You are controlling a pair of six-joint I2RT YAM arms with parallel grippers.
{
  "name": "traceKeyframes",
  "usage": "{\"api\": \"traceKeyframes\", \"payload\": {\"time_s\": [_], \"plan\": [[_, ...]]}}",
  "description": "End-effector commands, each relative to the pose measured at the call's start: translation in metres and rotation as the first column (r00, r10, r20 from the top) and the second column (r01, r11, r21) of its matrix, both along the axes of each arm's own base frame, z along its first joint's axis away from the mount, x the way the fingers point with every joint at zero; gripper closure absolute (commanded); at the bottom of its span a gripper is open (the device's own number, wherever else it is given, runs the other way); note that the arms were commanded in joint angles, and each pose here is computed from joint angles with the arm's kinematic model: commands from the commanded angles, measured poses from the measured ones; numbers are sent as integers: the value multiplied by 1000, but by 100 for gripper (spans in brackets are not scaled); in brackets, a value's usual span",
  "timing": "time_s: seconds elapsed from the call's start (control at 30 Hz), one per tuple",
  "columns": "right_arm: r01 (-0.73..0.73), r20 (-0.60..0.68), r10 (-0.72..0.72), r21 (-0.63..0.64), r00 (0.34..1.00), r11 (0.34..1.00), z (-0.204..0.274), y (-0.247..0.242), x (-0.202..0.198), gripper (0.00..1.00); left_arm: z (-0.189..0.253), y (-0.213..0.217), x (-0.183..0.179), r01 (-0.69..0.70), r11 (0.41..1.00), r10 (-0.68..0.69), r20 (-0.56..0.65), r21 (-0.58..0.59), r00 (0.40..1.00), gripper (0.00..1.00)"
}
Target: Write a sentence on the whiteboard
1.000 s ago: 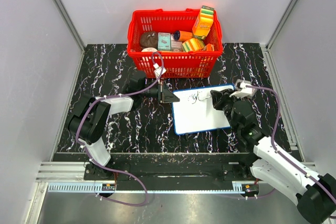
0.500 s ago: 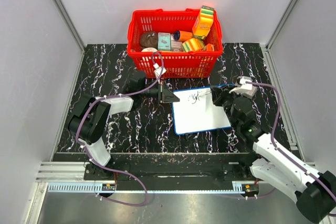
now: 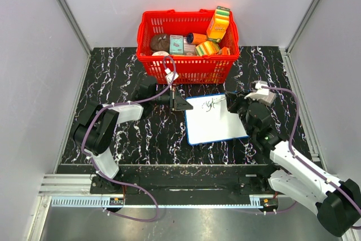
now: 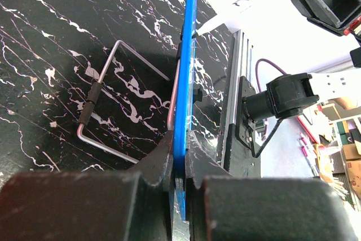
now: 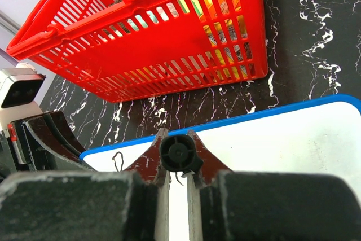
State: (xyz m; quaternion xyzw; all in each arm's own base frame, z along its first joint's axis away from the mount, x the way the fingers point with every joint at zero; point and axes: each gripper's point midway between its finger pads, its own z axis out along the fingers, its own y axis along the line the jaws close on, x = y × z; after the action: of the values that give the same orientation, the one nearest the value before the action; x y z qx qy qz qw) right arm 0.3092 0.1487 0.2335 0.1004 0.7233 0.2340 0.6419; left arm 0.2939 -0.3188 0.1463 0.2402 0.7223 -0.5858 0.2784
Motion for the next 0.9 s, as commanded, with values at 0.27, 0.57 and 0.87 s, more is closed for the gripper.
{"api": "traceKeyframes", "payload": {"time_s": [0.27, 0.57, 0.87], "plan": [[106, 46, -106, -17, 993, 994, 19, -24, 5, 100, 5, -3, 12, -2, 1000, 2, 136, 1, 991, 100], [78, 85, -79, 18, 993, 997, 33, -21, 0, 100, 5, -3, 12, -2, 1000, 1, 136, 2, 991, 100], [64, 117, -69, 45, 991, 997, 44, -16, 3, 100, 6, -3, 12, -2, 1000, 1, 136, 2, 991, 100]]}}
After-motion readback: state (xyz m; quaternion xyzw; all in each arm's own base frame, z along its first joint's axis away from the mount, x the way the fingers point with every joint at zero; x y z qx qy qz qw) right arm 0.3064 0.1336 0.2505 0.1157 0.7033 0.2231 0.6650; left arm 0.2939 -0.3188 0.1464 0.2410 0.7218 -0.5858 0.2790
